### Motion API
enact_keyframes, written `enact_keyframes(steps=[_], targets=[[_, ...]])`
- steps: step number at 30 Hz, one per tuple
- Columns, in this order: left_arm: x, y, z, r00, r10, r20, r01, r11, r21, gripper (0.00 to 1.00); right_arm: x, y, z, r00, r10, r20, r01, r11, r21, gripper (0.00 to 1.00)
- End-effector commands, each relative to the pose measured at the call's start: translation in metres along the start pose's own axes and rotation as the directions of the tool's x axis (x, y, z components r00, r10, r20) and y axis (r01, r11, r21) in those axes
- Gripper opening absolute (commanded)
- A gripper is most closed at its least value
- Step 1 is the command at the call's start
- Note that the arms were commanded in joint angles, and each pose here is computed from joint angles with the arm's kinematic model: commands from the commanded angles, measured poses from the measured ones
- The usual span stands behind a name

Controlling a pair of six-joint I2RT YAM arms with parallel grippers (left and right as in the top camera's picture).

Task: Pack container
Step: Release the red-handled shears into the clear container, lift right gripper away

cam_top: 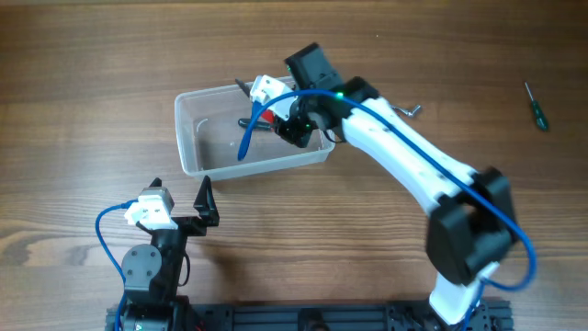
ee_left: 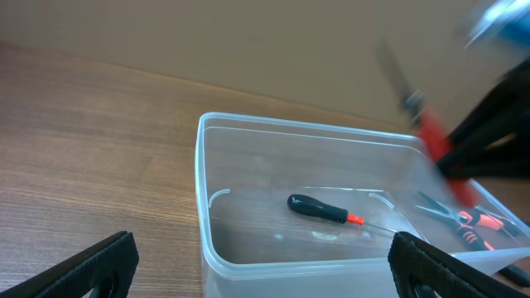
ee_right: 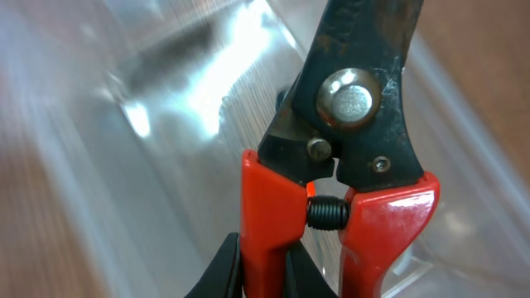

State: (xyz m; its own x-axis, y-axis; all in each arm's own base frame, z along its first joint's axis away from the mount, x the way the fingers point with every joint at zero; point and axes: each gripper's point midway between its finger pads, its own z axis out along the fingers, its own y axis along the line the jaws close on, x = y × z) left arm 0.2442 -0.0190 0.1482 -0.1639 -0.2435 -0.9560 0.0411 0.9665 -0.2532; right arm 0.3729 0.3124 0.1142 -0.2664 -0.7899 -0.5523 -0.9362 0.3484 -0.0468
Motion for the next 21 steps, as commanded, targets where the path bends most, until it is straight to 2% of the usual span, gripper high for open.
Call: enact_keyframes(steps=[1, 4, 5, 6, 7, 8, 9, 10, 14, 17, 18, 21], targets=[[0.002, 0.003, 0.001, 1.0, -0.01, -0.006, 0.01, 1.0, -0.01, 1.0, 0.02, 0.0, 0.031, 0.998, -0.035, -0.055, 0.034, 0.999, -0.03, 0.04], [0.002, 0.003, 0.001, 1.0, -0.01, -0.006, 0.01, 1.0, -0.01, 1.0, 0.037, 0.009, 0.043, 0.993, -0.011, -0.114, 0.003, 0.997, -0.072, 0.06], [0.002, 0.003, 0.001, 1.0, -0.01, -0.006, 0.01, 1.0, -0.01, 1.0, 0.041, 0.012, 0.043, 0.991, -0.007, -0.132, -0.004, 0.997, -0.082, 0.15], [0.002, 0.003, 0.001, 1.0, -0.01, -0.006, 0.01, 1.0, -0.01, 1.0, 0.044, 0.014, 0.042, 0.989, -0.002, -0.145, -0.011, 0.996, -0.09, 0.31], [0.002, 0.003, 0.001, 1.0, -0.01, -0.006, 0.01, 1.0, -0.01, 1.0, 0.044, 0.015, 0.038, 0.989, 0.0, -0.149, -0.014, 0.996, -0.093, 0.52], [0.002, 0.003, 0.001, 1.0, -0.01, -0.006, 0.01, 1.0, -0.01, 1.0, 0.043, 0.016, 0.033, 0.989, 0.006, -0.15, -0.019, 0.996, -0.091, 0.62], [0.002, 0.003, 0.001, 1.0, -0.01, -0.006, 0.01, 1.0, -0.01, 1.0, 0.038, 0.014, 0.025, 0.99, 0.029, -0.141, -0.039, 0.997, -0.067, 0.78], [0.002, 0.003, 0.001, 1.0, -0.01, -0.006, 0.01, 1.0, -0.01, 1.0, 0.032, 0.01, 0.016, 0.99, 0.05, -0.129, -0.055, 0.998, -0.037, 0.83], [0.002, 0.003, 0.001, 1.0, -0.01, -0.006, 0.01, 1.0, -0.01, 1.0, 0.003, -0.016, -0.039, 0.99, 0.137, -0.033, -0.132, 0.983, 0.13, 0.81], [0.002, 0.003, 0.001, 1.0, -0.01, -0.006, 0.01, 1.0, -0.01, 1.0, -0.004, -0.056, -0.099, 0.968, 0.242, 0.068, -0.251, 0.917, 0.308, 0.81], [0.002, 0.003, 0.001, 1.0, -0.01, -0.006, 0.01, 1.0, -0.01, 1.0, 0.007, -0.082, -0.133, 0.946, 0.302, 0.116, -0.323, 0.857, 0.403, 0.82], [0.002, 0.003, 0.001, 1.0, -0.01, -0.006, 0.01, 1.0, -0.01, 1.0, 0.053, -0.135, -0.191, 0.885, 0.427, 0.188, -0.456, 0.707, 0.54, 0.87]])
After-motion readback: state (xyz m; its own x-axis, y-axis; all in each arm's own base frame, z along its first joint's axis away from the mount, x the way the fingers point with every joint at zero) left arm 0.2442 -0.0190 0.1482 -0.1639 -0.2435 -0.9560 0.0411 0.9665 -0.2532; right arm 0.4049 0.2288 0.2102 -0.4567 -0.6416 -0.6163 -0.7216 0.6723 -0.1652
